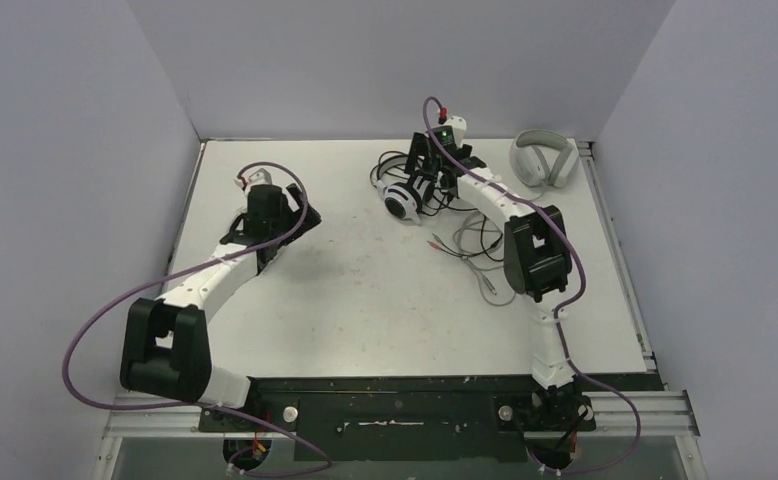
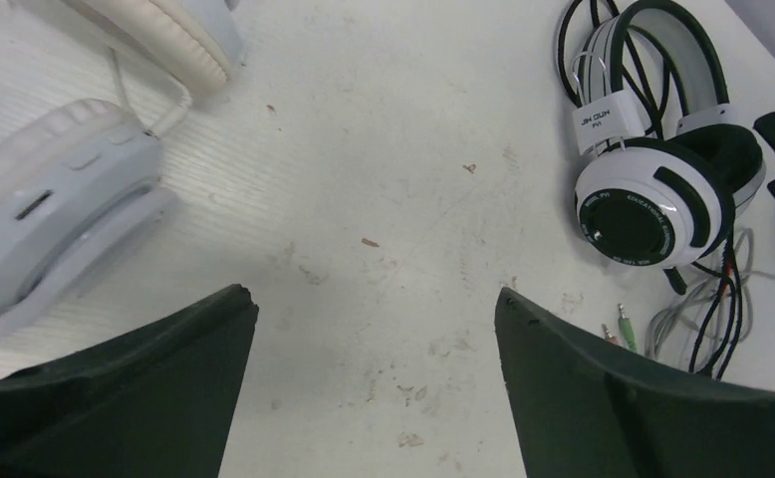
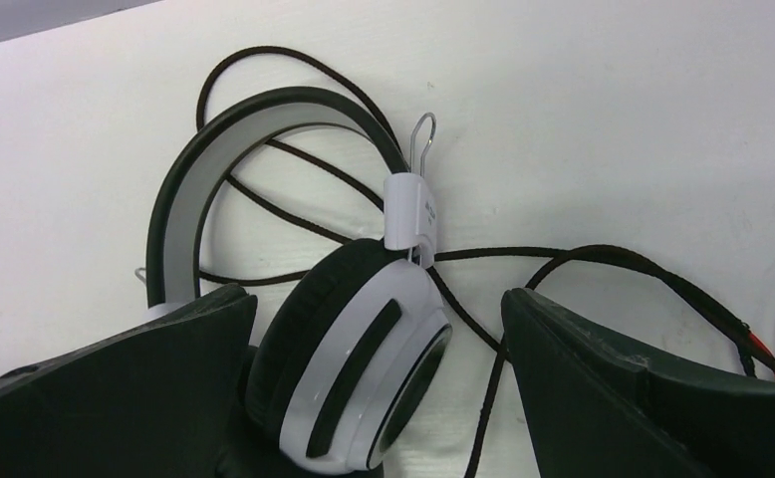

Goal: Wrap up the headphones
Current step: Move the headphones to the center of the board.

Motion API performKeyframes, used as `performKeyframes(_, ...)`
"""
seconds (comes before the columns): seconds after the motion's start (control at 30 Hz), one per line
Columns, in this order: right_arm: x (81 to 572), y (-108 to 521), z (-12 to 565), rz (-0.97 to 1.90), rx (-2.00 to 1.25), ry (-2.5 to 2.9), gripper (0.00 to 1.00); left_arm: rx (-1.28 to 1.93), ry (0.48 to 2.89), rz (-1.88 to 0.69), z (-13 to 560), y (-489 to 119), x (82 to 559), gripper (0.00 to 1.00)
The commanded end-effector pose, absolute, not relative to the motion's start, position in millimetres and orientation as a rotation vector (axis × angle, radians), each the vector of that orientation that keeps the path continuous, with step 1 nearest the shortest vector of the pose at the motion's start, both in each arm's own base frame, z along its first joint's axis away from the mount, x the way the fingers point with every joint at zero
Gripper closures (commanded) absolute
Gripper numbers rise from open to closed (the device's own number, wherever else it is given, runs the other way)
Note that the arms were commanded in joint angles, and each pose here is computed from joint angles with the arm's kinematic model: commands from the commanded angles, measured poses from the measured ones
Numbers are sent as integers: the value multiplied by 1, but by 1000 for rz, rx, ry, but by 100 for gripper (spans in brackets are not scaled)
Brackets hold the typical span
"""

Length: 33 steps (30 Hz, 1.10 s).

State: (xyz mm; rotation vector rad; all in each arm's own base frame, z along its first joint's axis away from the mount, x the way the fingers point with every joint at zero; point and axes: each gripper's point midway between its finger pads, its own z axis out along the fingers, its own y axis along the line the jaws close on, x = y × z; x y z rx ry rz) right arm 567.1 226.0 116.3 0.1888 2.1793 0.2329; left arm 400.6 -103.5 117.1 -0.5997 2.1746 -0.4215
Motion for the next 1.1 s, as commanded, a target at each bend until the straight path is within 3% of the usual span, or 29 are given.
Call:
performKeyframes(0.0,579,236,123,266,229,2176,0,-676,2120,-265,138,-70,381,3)
performKeyframes(0.33,554,267,100,235,161,2237,5,-615,1966,-235,192,-29,352,3)
performKeyframes(0.6,526,258,123,226,52,2198,56,-478,1980,-161,216,-21,340,3)
performKeyframes(0.67,517,259,140,253,-12,2175,64,-449,1958,-154,223,-20,336,3)
performKeyframes(0.8,482,277,163,346,-235,2147,64,-309,1918,-258,241,-39,330,3)
performKeyframes(1.07,356,313,173,421,-824,2033,58,-7,1939,-632,239,-107,313,4)
